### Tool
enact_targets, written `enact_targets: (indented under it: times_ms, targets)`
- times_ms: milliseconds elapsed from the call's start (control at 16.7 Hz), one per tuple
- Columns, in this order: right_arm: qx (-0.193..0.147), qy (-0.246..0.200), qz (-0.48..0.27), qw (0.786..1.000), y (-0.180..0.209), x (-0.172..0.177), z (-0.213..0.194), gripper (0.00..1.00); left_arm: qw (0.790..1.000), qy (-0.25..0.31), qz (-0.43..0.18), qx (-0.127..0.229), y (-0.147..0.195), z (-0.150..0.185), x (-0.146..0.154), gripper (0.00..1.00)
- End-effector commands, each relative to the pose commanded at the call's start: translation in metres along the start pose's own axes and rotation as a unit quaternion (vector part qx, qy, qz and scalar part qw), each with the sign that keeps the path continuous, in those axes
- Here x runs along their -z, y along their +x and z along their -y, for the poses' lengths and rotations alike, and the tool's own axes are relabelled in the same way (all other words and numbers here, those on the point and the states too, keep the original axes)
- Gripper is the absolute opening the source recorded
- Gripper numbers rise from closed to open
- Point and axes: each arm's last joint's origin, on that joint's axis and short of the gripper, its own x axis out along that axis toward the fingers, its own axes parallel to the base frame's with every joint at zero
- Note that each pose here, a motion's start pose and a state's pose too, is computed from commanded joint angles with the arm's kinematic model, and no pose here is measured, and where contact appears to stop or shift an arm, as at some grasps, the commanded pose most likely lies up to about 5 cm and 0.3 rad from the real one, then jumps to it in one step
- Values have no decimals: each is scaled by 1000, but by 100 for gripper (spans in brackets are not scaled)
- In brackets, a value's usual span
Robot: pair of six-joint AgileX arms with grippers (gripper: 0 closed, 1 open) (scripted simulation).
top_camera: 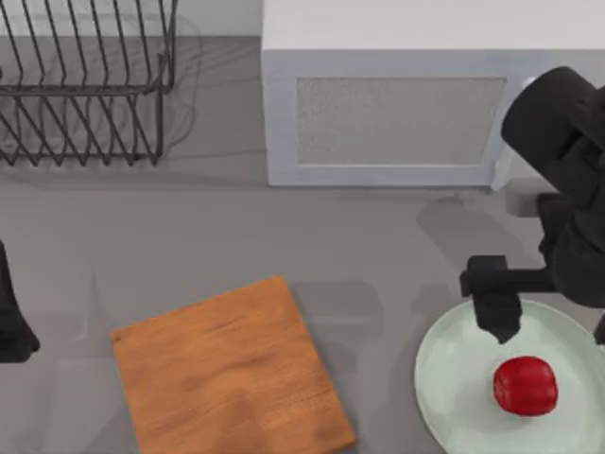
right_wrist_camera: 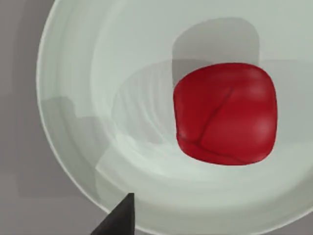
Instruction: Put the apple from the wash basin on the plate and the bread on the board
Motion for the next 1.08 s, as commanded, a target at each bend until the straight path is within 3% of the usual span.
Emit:
enact_targets:
  times_ms: [660, 900, 1080]
  targets:
    - [-14, 0, 24, 1000, 0, 4, 10, 100, 1000, 0, 0, 0, 0, 0, 0, 100]
    - [-60, -1, 126, 990, -4, 24, 43, 100, 1000, 0, 0, 0, 0, 0, 0, 100]
    - [-96, -1, 255, 962, -7, 52, 74, 100, 1000, 0, 0, 0, 0, 0, 0, 100]
